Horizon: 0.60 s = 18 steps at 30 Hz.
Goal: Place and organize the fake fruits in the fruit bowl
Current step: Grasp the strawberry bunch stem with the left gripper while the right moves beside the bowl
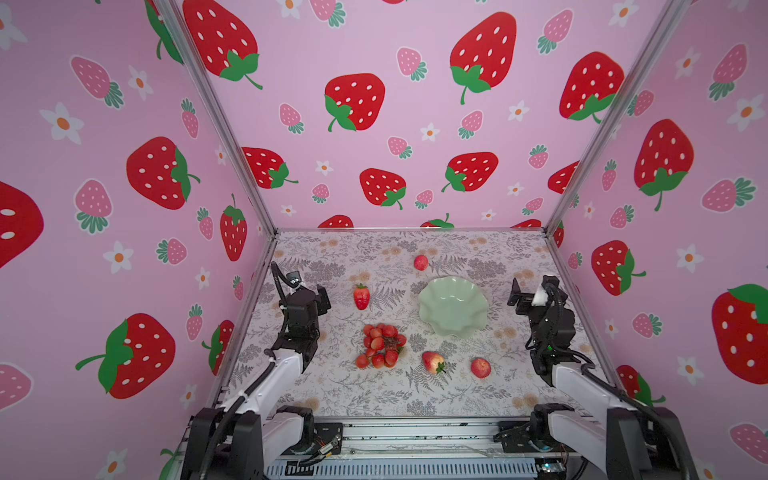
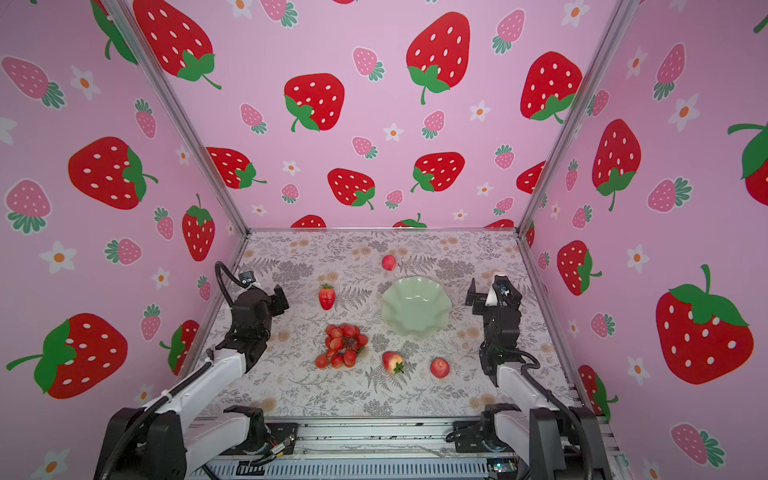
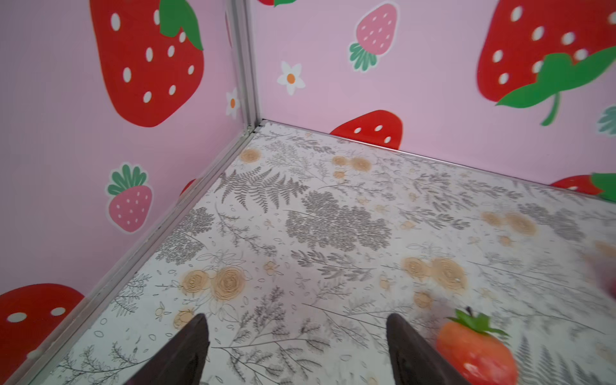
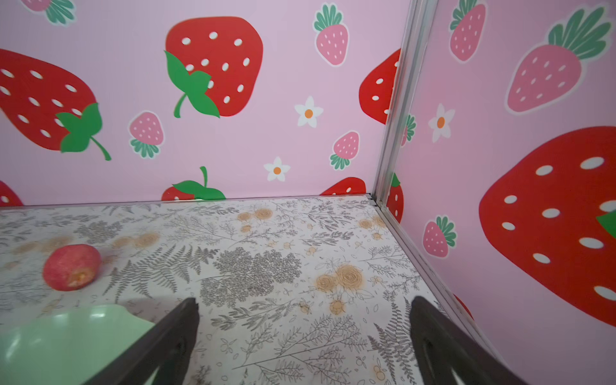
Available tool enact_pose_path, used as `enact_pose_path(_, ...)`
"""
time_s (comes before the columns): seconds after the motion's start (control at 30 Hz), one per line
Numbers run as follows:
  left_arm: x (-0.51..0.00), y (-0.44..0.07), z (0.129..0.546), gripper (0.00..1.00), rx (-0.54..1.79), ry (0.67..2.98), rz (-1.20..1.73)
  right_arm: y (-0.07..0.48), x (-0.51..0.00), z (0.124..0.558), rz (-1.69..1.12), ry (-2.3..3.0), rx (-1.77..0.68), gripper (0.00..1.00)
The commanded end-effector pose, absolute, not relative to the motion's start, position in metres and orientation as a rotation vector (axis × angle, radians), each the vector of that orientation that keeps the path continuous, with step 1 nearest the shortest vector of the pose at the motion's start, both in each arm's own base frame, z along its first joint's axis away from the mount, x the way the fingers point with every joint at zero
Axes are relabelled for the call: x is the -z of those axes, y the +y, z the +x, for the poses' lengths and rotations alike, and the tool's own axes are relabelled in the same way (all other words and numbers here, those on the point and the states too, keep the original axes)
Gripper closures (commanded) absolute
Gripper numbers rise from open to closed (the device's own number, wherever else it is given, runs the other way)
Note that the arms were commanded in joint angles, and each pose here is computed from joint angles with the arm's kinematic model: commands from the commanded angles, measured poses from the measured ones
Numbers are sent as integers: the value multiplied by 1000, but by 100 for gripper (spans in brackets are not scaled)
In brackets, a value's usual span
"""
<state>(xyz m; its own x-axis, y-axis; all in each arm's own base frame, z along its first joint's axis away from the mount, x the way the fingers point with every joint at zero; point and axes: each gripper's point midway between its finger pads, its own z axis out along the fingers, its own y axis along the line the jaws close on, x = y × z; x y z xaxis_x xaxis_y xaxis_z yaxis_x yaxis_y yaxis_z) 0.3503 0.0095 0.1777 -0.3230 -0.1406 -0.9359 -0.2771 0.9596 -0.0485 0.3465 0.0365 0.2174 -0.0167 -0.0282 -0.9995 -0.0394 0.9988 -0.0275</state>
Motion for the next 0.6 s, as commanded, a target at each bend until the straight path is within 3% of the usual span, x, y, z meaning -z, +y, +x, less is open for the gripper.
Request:
enact_pose_path(0.0, -174, -46, 325, 24, -31, 2068, -115, 87, -207, 326, -225, 1720, -217, 1)
enact_pose_path(0.17, -193, -125, 278, 44, 255, 2163, 167, 147, -191, 275, -425, 1829, -468, 1)
enact_pose_path(0.33, -189, -171, 221, 45, 406, 2185, 357, 194, -184, 226, -503, 1850, -833, 1)
enact_pose_path(0.57, -162, -216, 186, 47, 340, 2172, 679, 232, -164, 172, -638, 1890, -1096, 1)
